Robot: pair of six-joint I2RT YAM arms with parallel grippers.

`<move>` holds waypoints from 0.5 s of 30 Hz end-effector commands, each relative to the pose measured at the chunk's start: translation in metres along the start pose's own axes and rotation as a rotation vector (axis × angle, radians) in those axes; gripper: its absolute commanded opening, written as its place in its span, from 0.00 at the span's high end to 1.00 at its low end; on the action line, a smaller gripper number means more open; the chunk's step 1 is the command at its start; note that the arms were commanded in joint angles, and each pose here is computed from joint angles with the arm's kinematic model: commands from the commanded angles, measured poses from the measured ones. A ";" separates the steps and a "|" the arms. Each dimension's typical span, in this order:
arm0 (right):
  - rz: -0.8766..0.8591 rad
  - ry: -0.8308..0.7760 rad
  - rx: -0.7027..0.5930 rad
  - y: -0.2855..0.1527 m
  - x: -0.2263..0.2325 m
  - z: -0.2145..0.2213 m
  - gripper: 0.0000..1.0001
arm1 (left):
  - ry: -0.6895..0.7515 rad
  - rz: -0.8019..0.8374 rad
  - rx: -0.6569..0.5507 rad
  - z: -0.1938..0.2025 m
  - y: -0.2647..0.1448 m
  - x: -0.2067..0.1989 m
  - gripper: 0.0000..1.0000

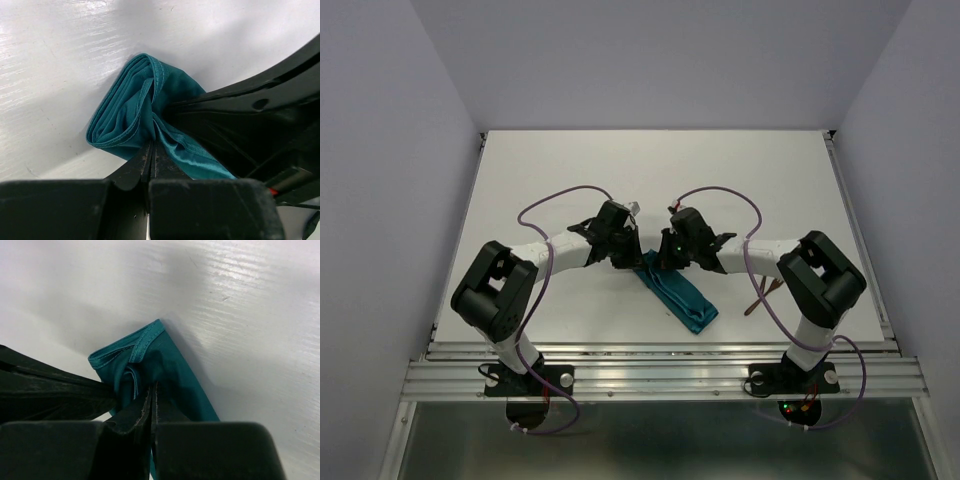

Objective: Fold the napkin into a case and place the utensils inside
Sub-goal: Grasp the top corner of the smaller rectangle folded napkin from the folded napkin.

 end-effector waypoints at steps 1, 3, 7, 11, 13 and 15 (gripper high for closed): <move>-0.114 -0.036 -0.006 0.001 0.031 -0.013 0.99 | 0.037 0.036 -0.047 -0.019 -0.013 -0.012 1.00; -0.111 -0.046 0.020 0.006 0.029 -0.009 0.99 | 0.037 0.040 -0.045 -0.019 -0.012 -0.013 1.00; -0.194 -0.071 0.049 0.003 0.044 -0.001 0.99 | 0.039 0.045 -0.051 -0.022 -0.012 -0.015 1.00; -0.225 -0.090 0.086 0.005 0.047 0.004 0.99 | 0.039 0.056 -0.049 -0.024 -0.010 -0.017 1.00; -0.254 -0.101 0.090 0.004 0.050 0.006 0.99 | 0.039 0.062 -0.048 -0.024 -0.010 -0.018 1.00; -0.262 -0.104 0.092 0.003 0.050 0.008 0.99 | 0.041 0.064 -0.054 -0.026 -0.011 -0.019 1.00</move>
Point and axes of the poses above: each gripper's point midway between its finger pads, its own y axis out along the fingers, its own x axis along the line the jaws close on, z = x × y, the point moved 1 cm from there along -y, back along the fingers, and after that the axes turned 12 degrees about y, right-handed, at the moved point
